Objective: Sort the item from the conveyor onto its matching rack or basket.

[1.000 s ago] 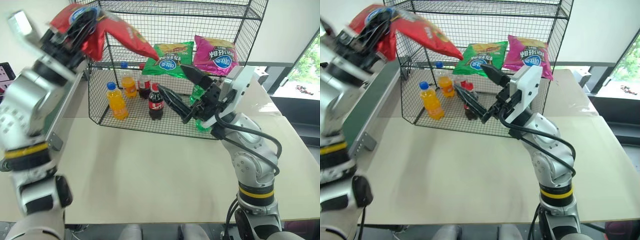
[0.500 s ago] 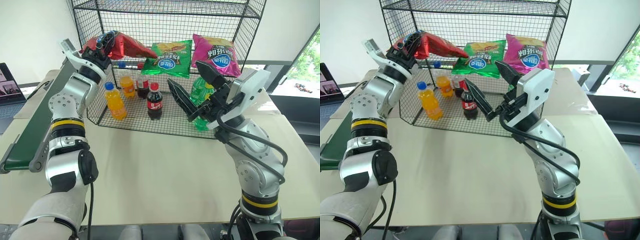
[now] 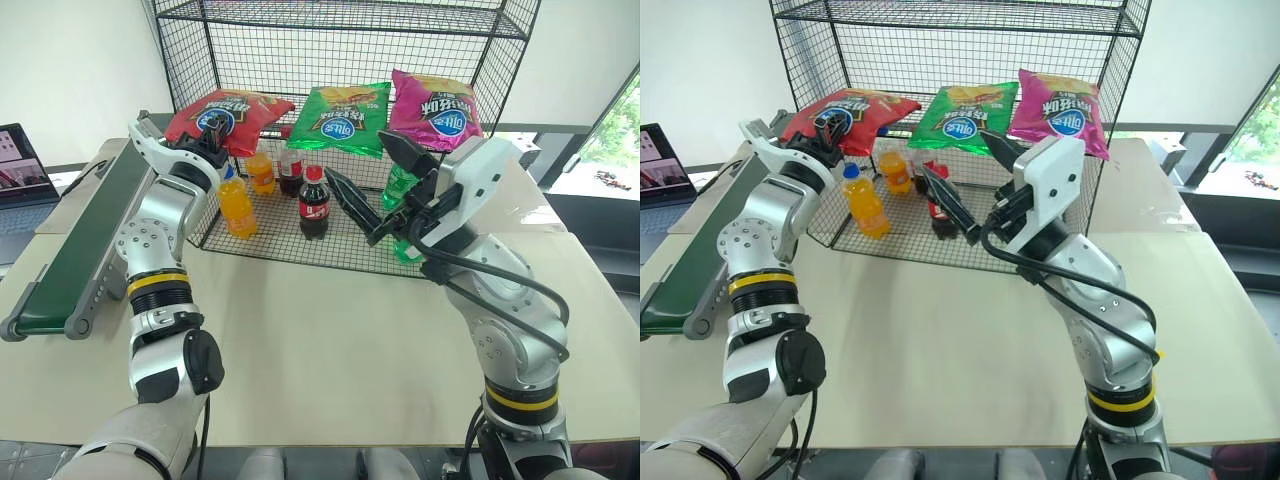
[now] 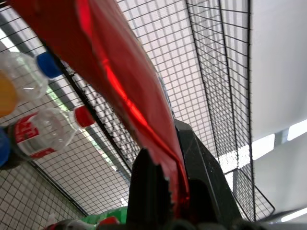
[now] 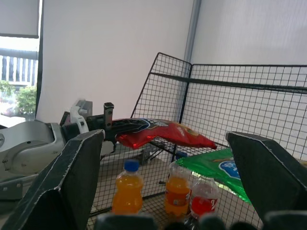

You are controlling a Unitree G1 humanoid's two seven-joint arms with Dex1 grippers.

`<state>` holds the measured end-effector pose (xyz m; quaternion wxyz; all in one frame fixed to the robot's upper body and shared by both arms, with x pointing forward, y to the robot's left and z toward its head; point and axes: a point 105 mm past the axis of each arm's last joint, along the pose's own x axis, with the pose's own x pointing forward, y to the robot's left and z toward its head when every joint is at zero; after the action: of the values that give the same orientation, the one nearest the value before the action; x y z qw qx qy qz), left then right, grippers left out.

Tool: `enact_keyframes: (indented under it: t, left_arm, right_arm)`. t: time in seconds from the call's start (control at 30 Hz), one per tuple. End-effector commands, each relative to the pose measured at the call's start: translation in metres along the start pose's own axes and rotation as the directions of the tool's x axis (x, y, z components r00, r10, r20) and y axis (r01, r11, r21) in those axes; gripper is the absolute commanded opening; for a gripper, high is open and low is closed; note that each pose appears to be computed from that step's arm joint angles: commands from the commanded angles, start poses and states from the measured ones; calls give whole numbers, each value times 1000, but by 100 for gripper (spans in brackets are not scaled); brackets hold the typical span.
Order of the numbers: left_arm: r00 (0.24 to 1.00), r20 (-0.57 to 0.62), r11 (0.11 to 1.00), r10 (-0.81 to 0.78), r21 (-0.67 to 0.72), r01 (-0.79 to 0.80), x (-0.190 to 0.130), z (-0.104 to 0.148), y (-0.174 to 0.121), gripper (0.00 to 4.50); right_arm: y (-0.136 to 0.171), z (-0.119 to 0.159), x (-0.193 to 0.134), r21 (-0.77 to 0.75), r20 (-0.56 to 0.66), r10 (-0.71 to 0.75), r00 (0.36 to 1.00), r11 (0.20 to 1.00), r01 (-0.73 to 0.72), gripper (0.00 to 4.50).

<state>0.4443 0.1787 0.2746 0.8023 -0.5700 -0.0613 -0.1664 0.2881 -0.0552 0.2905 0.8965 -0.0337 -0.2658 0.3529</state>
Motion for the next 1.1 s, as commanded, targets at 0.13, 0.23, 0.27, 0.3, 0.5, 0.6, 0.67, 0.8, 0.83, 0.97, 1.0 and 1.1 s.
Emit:
enact_keyframes:
  t: [0.13,0.23,0.27,0.3,0.5,0.6,0.67,0.8,0.83,0.97,1.0,1.1]
  left_arm:
    - [998,61,1000,-11,13,10,28,17,-18,8]
    - [998,61,1000,-21,19,20,35,20,-22,8]
    - [998,62,999,-28,17,27,36,21,-24,8]
    - [998,63,999,-31,12,30,37,22,-25,31]
    - [997,42,998,-57,2,57,36,23,-26,264]
    - [997,20,997,-71,2,71,32,24,-26,405]
    - [997,-21,997,-72,26,73,23,22,-24,444]
    - [995,-86,992,-59,110,68,-10,22,-27,444]
    - [994,-97,989,-54,133,66,-19,21,-28,444]
    - [987,-161,933,4,356,54,-59,16,-24,444]
    - [982,-185,891,43,451,46,-71,13,-17,444]
    - [946,-272,696,177,714,75,-105,-8,11,444]
  right_arm:
    - [4,11,0,-30,37,-15,999,999,16,450]
    - [3,11,0,-39,37,-30,999,999,31,450]
    - [3,11,-1,-40,37,-35,999,999,37,450]
    - [3,11,-1,-41,37,-39,999,998,41,450]
    - [3,10,-4,-41,33,-57,998,997,59,450]
    - [4,10,-5,-39,32,-59,998,997,60,450]
    - [4,7,-8,-38,20,-55,998,998,56,450]
    - [4,-9,-18,-38,-29,-43,999,998,42,450]
    - [4,-13,-21,-40,-42,-44,998,998,42,450]
    - [-5,-33,-38,-39,-102,-95,990,995,92,450]
    - [-8,-39,-43,-41,-123,-116,986,993,112,450]
    - [-18,-59,-60,-46,-199,-192,961,981,186,450]
